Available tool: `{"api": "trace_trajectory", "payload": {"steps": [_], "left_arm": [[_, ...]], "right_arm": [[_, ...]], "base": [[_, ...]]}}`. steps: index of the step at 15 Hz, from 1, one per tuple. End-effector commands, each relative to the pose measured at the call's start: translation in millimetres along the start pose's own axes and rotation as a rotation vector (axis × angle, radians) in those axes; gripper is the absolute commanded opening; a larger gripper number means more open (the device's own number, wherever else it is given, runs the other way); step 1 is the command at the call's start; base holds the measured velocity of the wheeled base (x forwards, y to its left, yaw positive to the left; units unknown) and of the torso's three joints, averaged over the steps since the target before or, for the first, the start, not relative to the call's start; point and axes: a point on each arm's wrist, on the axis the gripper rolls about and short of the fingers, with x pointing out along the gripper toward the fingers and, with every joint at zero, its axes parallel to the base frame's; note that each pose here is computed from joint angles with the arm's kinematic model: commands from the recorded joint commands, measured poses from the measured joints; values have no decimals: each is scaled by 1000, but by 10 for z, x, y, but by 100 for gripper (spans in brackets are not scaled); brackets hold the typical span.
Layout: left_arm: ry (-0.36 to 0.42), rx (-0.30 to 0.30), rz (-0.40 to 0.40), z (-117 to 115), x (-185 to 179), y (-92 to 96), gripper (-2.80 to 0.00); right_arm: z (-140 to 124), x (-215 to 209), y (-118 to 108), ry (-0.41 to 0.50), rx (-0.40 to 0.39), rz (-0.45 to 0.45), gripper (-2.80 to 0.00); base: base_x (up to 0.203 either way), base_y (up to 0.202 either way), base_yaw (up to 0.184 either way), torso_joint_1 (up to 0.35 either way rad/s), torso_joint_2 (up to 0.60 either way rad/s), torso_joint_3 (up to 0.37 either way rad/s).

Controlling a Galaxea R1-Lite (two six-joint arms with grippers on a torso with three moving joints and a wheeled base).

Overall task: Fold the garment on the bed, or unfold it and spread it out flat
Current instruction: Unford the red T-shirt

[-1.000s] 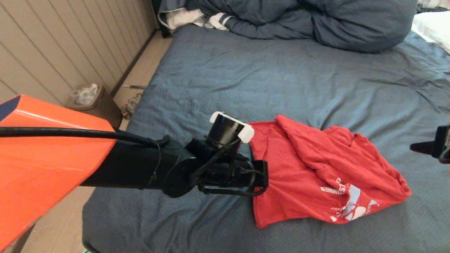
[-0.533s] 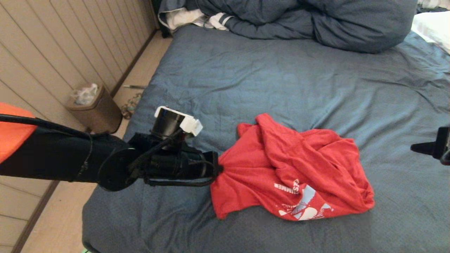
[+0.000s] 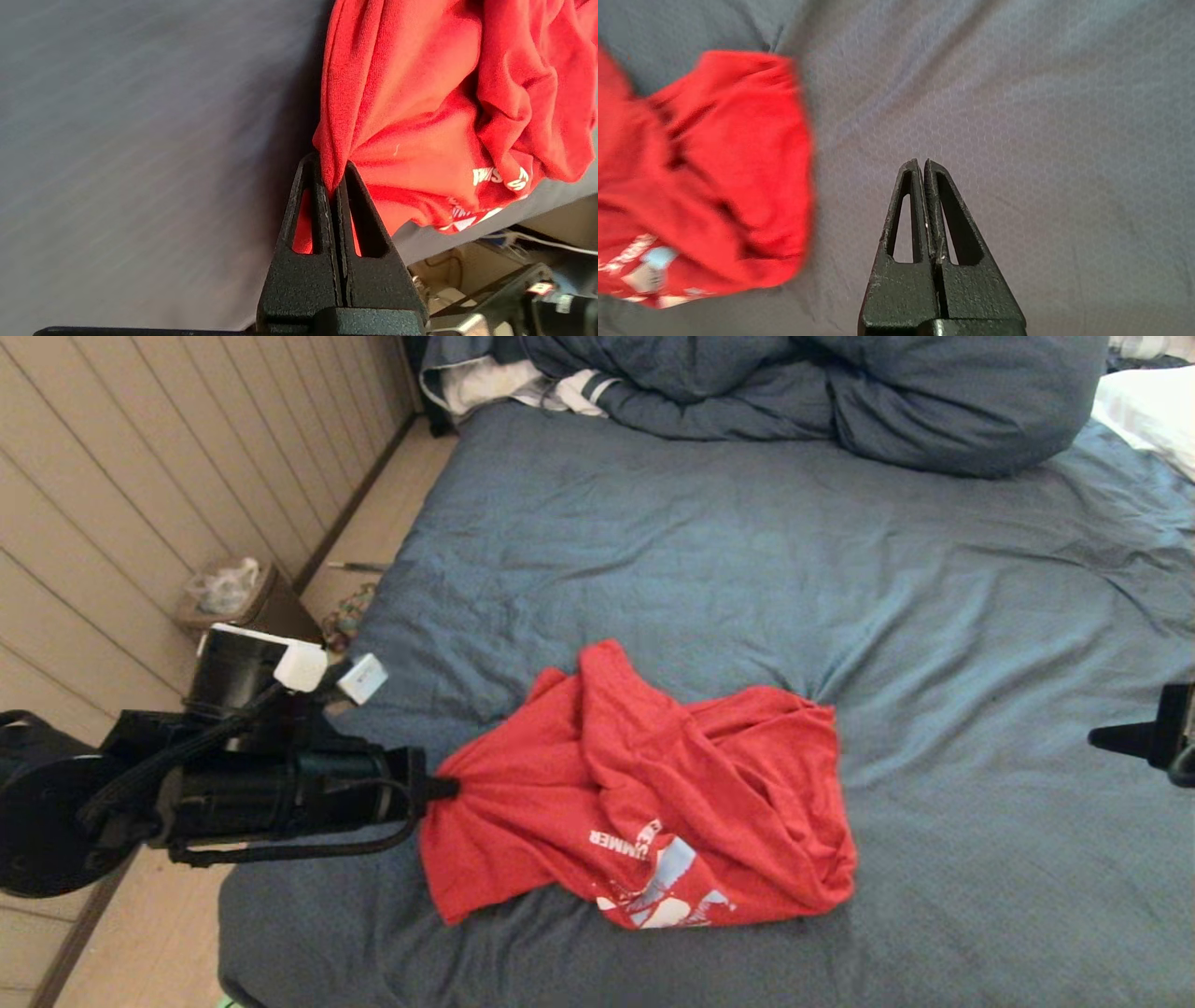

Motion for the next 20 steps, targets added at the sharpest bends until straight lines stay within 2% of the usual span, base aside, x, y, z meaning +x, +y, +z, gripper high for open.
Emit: {"api": "trace_trajectory", "payload": {"steps": [1, 4, 7, 8, 10, 12, 14, 17, 18, 20], "left_arm": [[-35, -12, 23, -73, -230, 83, -280], [0, -21, 46, -212, -226, 148, -280], [5, -6, 57, -228, -217, 160, -280], [6, -5, 57, -229, -214, 159, 0], [-4, 1, 54, -228, -247, 149, 0], [-49, 22, 45, -164, -335, 121, 0], [-149, 15, 67, 1, -476, 172, 0], [-344, -7, 127, 423, -691, 281, 0], [-356, -12, 133, 497, -741, 267, 0], [-327, -21, 131, 580, -821, 203, 0]], "right_arm": [[-16, 39, -5, 17, 2, 0, -280], [-31, 59, -3, 28, 0, 3, -280], [-72, 80, -14, 44, 0, -1, -280], [-80, 83, -16, 47, 1, -2, -280], [-90, 89, -16, 51, -1, 0, -280], [-85, 87, 3, 51, -5, 12, -280], [-84, 84, 50, 60, -12, 63, -280], [-30, 120, 141, 70, -14, 118, -280], [3, 133, 198, 70, -12, 142, -280], [40, 184, 362, 92, -28, 209, -280]], "base": [[0, 0, 0, 0, 0, 0], [0, 0, 0, 0, 0, 0], [0, 0, 0, 0, 0, 0], [0, 0, 0, 0, 0, 0], [0, 0, 0, 0, 0, 0], [0, 0, 0, 0, 0, 0], [0, 0, 0, 0, 0, 0], [0, 0, 0, 0, 0, 0], [0, 0, 0, 0, 0, 0], [0, 0, 0, 0, 0, 0]]}}
